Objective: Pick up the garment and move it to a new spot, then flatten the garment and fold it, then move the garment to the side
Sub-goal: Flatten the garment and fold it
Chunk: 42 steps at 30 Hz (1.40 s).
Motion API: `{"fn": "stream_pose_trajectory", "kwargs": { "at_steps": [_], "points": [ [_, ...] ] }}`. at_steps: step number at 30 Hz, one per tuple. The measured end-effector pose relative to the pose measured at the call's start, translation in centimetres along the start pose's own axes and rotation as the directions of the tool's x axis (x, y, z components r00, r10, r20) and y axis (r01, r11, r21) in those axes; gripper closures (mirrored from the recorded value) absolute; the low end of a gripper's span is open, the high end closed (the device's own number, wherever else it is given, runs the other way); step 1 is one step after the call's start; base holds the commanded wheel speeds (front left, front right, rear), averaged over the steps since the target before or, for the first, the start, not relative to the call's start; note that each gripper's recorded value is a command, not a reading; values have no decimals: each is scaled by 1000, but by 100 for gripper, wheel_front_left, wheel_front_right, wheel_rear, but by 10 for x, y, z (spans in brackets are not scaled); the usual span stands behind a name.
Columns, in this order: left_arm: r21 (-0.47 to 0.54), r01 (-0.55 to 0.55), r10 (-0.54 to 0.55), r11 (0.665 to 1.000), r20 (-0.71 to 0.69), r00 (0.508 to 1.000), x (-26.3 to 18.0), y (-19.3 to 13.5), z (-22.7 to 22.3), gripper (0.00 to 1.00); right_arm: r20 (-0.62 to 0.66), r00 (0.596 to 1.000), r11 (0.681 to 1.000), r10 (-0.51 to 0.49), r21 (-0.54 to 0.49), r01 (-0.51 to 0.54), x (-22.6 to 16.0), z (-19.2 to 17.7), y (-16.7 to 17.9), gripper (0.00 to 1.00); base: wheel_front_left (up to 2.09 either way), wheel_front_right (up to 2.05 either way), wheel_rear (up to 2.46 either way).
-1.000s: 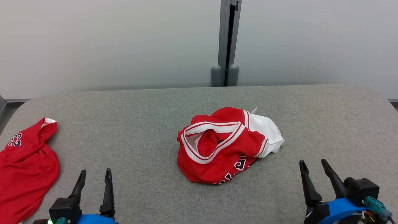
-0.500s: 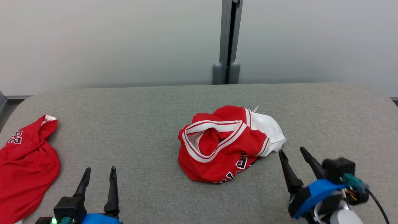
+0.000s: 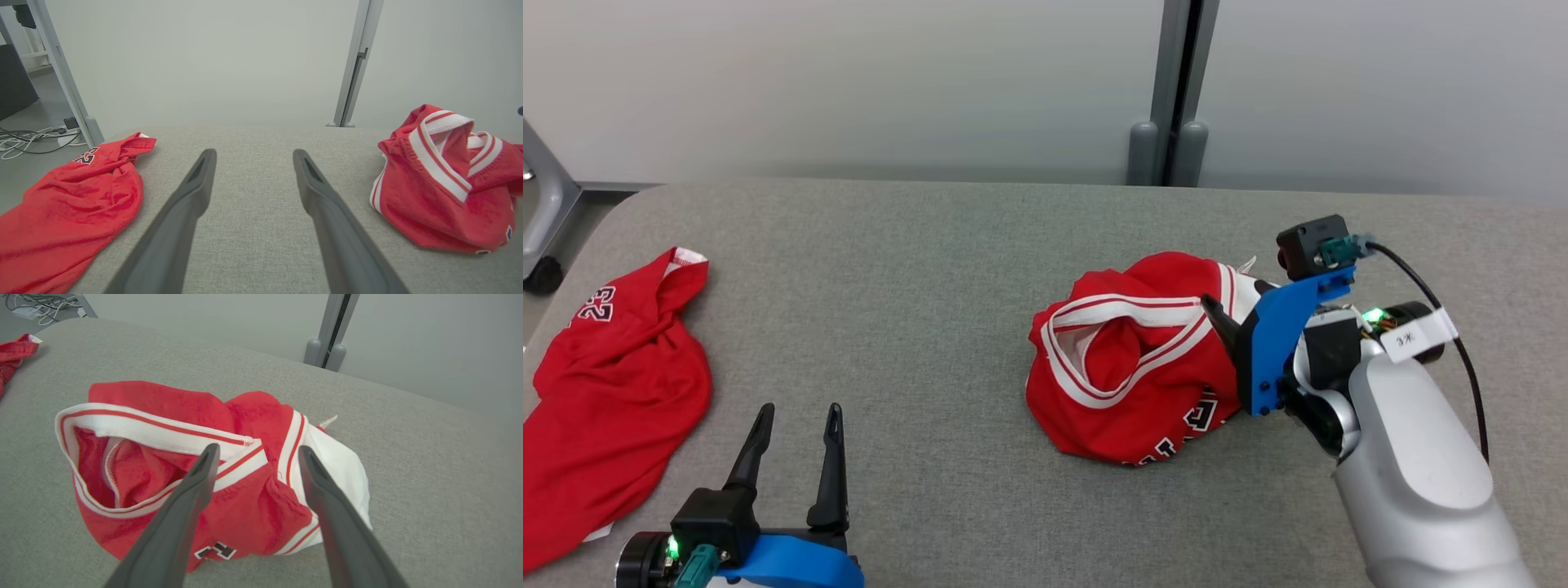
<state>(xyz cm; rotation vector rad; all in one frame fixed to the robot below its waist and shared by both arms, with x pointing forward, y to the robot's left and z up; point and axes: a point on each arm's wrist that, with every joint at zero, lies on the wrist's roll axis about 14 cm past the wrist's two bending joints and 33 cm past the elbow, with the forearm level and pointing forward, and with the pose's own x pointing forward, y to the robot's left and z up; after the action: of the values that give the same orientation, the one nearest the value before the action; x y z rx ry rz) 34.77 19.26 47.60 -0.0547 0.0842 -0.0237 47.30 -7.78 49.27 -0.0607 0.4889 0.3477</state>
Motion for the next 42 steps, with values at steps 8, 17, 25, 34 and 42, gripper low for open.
{"fn": "stream_pose_trajectory", "kwargs": {
  "at_steps": [8, 17, 25, 34, 42],
  "points": [
    [-7, -31, 31, 1000, -15, 999, 5, 9, -6, 0, -185, 983, 999, 7, -35, -14, 39, -24, 3, 0, 0, 0, 0],
    [-20, -58, 57, 998, -37, 998, 6, 16, -16, 0, -393, 920, 996, 3, -86, -40, 47, -75, 9, 67, 0, 0, 0],
    [-25, -45, 45, 999, -18, 999, 9, 14, -12, 0, -175, 984, 982, -30, -190, -4, 43, -20, 6, 100, 0, 0, 0],
    [-25, -35, 35, 999, 20, 999, 6, 12, -1, 0, 291, 953, 963, 86, -271, -4, 13, 103, 42, 100, 0, 0, 0],
    [-24, -40, 41, 999, 34, 999, 4, 14, 3, 0, 569, 776, 922, 273, -385, -43, -13, 198, 97, 100, 0, 0, 0]
  ]
}}
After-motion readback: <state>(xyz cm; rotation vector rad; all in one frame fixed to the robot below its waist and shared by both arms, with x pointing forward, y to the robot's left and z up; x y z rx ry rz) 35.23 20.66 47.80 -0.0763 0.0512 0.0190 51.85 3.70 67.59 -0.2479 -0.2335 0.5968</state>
